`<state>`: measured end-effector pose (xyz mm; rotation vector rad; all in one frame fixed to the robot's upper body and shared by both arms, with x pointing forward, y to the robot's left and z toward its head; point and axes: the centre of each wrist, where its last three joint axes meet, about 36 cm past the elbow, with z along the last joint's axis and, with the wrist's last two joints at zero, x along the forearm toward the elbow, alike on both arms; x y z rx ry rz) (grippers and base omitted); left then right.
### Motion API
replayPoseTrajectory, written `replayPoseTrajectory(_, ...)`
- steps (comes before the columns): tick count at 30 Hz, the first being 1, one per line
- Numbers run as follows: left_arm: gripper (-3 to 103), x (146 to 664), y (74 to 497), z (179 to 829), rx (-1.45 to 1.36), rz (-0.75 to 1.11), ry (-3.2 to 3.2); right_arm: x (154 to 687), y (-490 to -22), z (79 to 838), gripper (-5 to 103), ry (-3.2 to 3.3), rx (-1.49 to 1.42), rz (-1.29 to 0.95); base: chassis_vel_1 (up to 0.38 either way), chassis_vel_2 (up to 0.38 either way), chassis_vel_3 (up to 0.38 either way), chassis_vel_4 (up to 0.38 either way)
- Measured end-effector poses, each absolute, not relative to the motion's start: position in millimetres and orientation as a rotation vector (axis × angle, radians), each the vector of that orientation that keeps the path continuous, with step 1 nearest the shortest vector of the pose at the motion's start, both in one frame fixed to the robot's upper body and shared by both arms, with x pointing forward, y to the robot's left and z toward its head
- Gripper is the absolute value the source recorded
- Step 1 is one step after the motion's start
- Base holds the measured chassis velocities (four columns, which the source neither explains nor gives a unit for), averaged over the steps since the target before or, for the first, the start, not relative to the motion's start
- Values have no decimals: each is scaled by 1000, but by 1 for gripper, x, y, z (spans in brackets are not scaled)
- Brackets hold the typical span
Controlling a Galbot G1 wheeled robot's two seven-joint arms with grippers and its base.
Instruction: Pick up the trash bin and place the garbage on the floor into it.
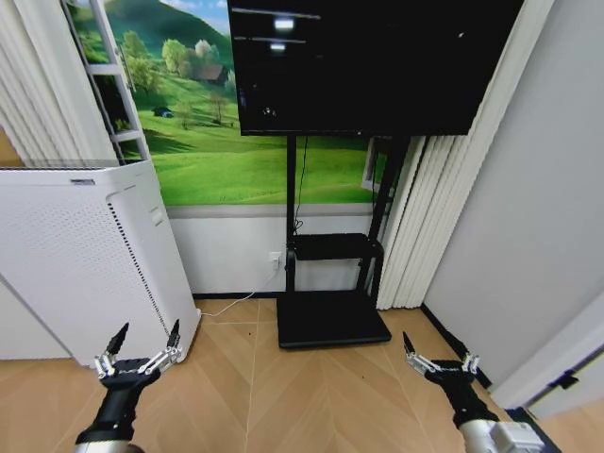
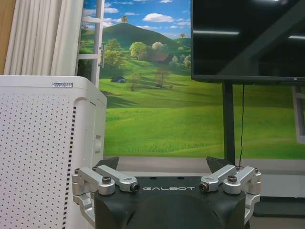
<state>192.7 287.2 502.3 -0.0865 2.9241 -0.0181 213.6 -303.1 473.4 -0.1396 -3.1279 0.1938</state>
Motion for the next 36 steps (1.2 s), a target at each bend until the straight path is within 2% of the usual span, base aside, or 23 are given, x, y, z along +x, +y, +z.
replayPoseTrajectory(36,100,193,287,502,-87,-18,2924,214,-303,473,100,-3128,-140,194,0,0,0,0)
